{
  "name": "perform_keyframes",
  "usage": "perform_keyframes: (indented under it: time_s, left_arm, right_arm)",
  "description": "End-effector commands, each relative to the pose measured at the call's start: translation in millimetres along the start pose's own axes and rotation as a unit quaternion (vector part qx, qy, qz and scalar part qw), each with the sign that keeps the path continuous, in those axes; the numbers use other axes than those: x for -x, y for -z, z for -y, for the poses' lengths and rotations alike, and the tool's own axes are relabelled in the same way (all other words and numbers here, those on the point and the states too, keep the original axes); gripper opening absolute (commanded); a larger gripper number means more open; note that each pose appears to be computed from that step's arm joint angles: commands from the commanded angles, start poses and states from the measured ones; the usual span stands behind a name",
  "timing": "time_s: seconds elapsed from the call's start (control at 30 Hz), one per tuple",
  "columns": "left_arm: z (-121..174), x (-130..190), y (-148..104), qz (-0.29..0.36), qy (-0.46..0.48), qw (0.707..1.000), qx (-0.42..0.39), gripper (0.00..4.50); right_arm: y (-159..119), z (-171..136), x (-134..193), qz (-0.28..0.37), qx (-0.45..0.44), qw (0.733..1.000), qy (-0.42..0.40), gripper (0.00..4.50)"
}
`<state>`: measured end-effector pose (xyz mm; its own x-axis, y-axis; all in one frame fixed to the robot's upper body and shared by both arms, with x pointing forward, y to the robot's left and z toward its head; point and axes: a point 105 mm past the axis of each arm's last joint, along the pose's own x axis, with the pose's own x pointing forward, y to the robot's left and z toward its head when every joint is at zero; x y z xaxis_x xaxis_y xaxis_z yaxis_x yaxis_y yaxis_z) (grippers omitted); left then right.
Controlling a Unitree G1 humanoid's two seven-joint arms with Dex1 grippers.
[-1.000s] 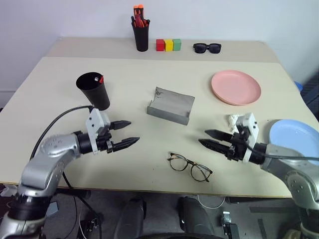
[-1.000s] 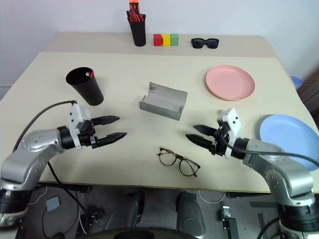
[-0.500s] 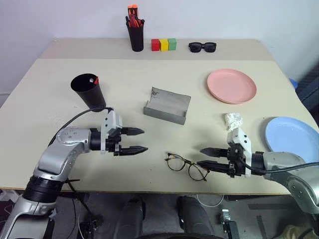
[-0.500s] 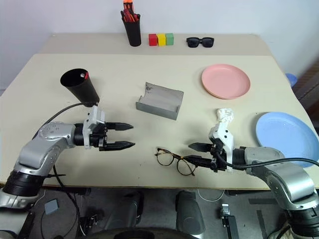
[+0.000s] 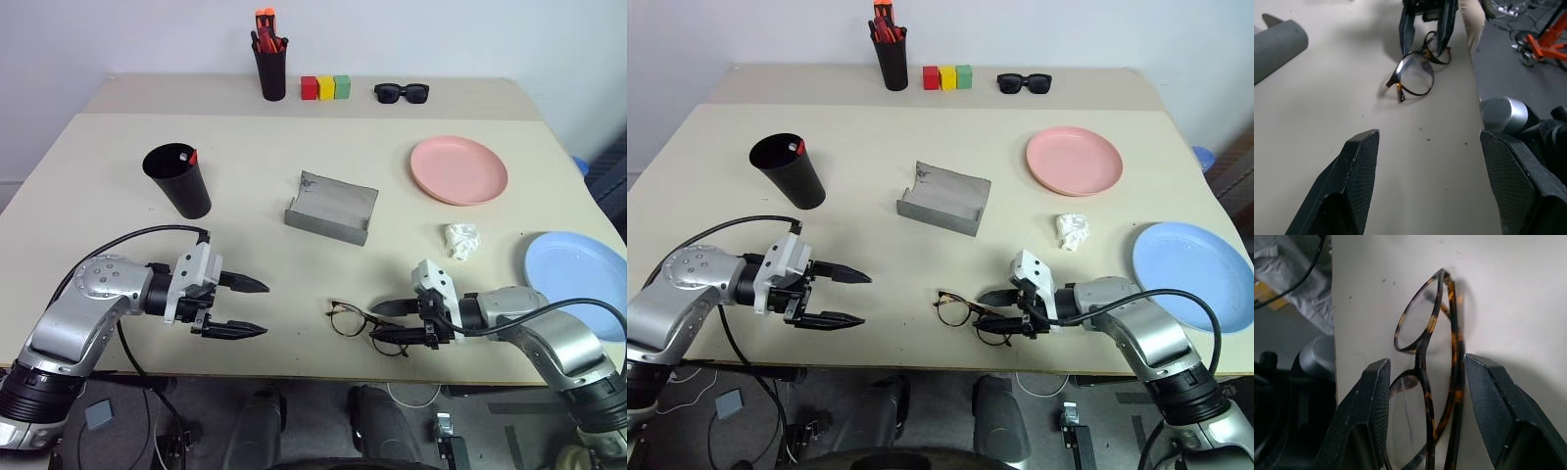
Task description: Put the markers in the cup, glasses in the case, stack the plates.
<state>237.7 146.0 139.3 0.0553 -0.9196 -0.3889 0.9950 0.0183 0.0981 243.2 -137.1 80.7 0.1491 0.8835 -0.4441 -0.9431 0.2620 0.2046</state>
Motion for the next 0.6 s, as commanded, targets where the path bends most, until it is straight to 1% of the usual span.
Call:
perform_keyframes:
  time_s: [0.03,0.17,0.27,0.33,0.37,0.4,0.6]
  left_arm:
    - [-1.6,3.0,-10.7,-0.003,0.002,0.999,-0.034,3.36]
    - [-3.3,0.4,-10.6,-0.001,0.001,0.999,-0.037,3.36]
    - [-5.6,-2.4,-10.5,0.002,-0.002,0.999,-0.04,3.36]
    - [-6.7,-3.3,-10.1,0.003,-0.004,0.999,-0.041,3.36]
    - [-7.0,-3.5,-10.0,0.003,-0.004,0.999,-0.042,3.36]
    - [-7.2,-3.7,-9.9,0.004,-0.005,0.999,-0.042,3.36]
    - [-7.8,-4.3,-6.8,0.008,-0.011,0.999,-0.043,3.36]
  right_arm:
    - [-5.7,0.5,4.1,0.0,0.017,1.0,-0.005,2.38]
    - [-5.5,0.7,4.9,-0.001,0.017,1.0,-0.007,2.38]
    - [-6.7,0.5,4.4,-0.001,0.017,1.0,-0.007,1.55]
    - [-7.6,0.9,4.2,0.0,0.018,1.0,-0.007,0.58]
    - [-7.7,0.8,4.2,0.0,0.018,1.0,-0.007,0.17]
    - [-7.9,0.8,4.3,0.0,0.018,1.0,-0.008,0.05]
    - [-11.9,1.6,6.5,0.006,0.02,1.0,-0.004,0.05]
